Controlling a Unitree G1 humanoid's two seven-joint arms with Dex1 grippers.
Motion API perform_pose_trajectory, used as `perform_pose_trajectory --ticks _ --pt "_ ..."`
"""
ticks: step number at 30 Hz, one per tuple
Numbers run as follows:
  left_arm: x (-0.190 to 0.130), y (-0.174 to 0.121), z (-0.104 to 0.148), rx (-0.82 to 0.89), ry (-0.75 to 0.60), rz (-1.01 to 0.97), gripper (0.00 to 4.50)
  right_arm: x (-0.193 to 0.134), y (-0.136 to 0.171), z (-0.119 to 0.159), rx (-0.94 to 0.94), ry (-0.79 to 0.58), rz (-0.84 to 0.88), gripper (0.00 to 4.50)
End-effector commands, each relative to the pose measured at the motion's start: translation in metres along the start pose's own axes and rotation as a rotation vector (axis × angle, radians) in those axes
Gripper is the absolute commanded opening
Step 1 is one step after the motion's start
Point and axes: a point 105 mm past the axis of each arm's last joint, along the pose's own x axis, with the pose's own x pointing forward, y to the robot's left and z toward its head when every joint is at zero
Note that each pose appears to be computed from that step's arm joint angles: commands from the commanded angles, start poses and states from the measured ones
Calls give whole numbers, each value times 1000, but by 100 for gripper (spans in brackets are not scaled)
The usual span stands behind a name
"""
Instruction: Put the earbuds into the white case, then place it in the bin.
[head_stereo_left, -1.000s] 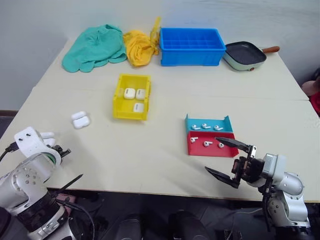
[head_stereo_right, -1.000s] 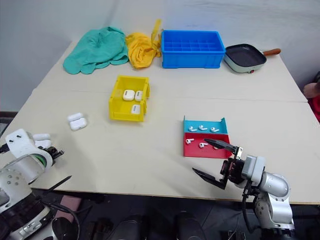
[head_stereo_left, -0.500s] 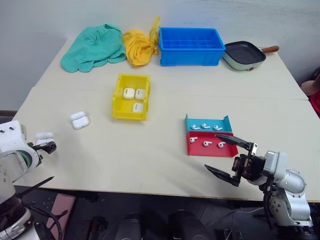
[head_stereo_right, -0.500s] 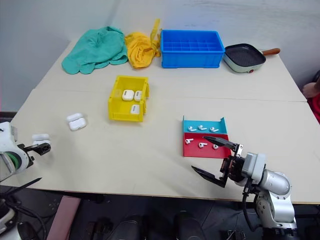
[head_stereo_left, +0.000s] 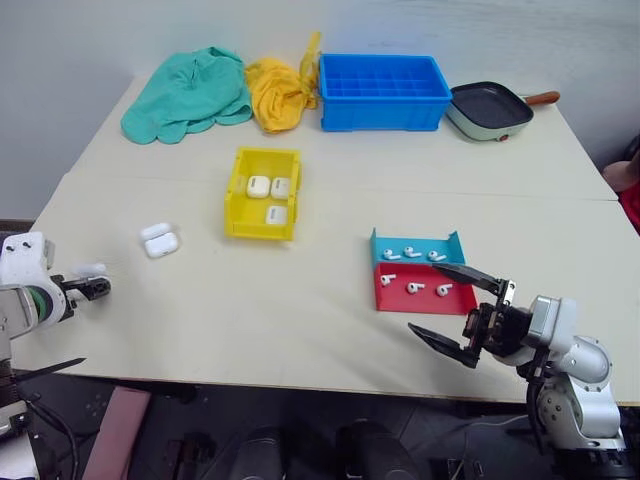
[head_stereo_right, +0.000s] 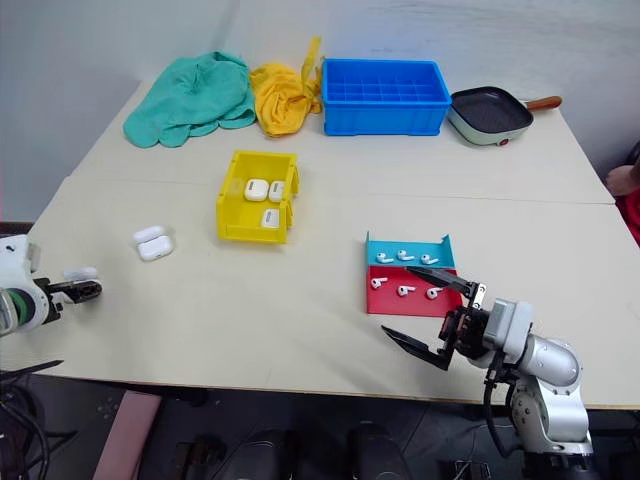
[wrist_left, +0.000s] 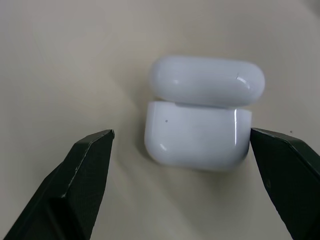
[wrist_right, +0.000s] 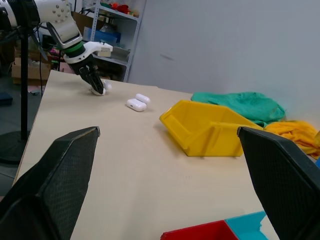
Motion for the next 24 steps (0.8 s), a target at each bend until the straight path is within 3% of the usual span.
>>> perform_pose_trajectory --ticks 1,10,13,17,21,24 --pt "0 5 12 21 -29 17 449 4 -1 9 -25 -31 5 450" --pt "9 -1 9 14 4 2 449 -6 3 3 -20 -22 -8 450" --pt "8 -3 1 2 39 5 398 -12 6 0 -17 -17 -12 450" --pt "2 -1 -9 -12 65 19 282 -18 7 -3 -17 -12 -15 450" --pt "-2 1 -15 -25 72 26 281 -22 8 -6 -17 -13 -14 450" --pt "-2 -6 1 -49 -71 -25 281 -23 9 -9 -12 -17 -11 450"
